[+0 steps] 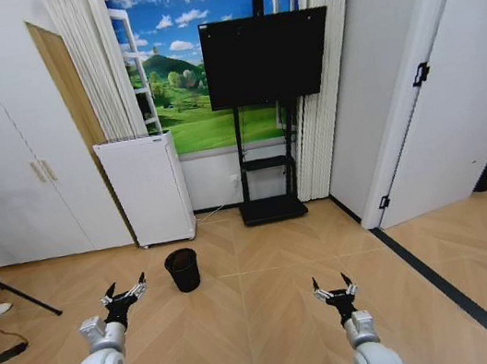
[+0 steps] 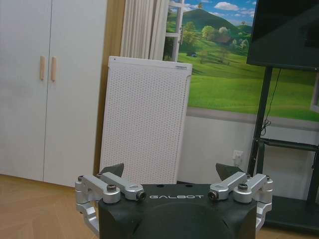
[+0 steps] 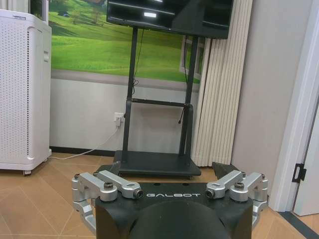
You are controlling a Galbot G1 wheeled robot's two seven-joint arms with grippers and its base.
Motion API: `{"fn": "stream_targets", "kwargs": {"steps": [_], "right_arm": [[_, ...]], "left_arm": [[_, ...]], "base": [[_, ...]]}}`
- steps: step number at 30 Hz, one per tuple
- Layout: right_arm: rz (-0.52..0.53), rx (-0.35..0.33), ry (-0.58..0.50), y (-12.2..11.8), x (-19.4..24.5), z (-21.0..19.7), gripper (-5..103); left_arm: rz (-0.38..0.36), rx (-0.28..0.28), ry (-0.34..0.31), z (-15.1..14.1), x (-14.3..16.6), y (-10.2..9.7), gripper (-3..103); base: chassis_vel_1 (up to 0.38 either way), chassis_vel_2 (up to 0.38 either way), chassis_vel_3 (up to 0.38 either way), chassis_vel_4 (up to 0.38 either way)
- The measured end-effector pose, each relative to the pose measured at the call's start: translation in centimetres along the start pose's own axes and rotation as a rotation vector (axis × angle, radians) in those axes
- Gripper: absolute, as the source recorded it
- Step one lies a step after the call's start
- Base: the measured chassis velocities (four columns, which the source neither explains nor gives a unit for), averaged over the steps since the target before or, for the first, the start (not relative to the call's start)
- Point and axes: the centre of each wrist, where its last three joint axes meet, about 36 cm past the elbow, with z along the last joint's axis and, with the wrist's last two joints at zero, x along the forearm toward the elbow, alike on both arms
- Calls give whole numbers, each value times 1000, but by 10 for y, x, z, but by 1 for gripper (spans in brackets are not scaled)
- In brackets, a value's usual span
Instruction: Pick up the trash bin and place the garbage on the floor into it.
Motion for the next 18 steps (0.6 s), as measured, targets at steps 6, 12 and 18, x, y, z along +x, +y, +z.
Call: {"fn": "stream_targets", "kwargs": {"steps": [6, 12, 18], "right_arm": [[3, 2, 2, -2, 2, 2, 100], [6, 3, 1, -3, 3, 3, 100], [6, 3, 1, -3, 3, 3, 100]], "left_arm": [[2, 2, 1, 1, 0, -2, 100], [2, 0, 4, 2, 1, -2, 100], [3, 1, 4, 1, 1, -2, 100]], "base": [[0, 0, 0, 0], [0, 0, 0, 0], [0, 0, 0, 0]]}}
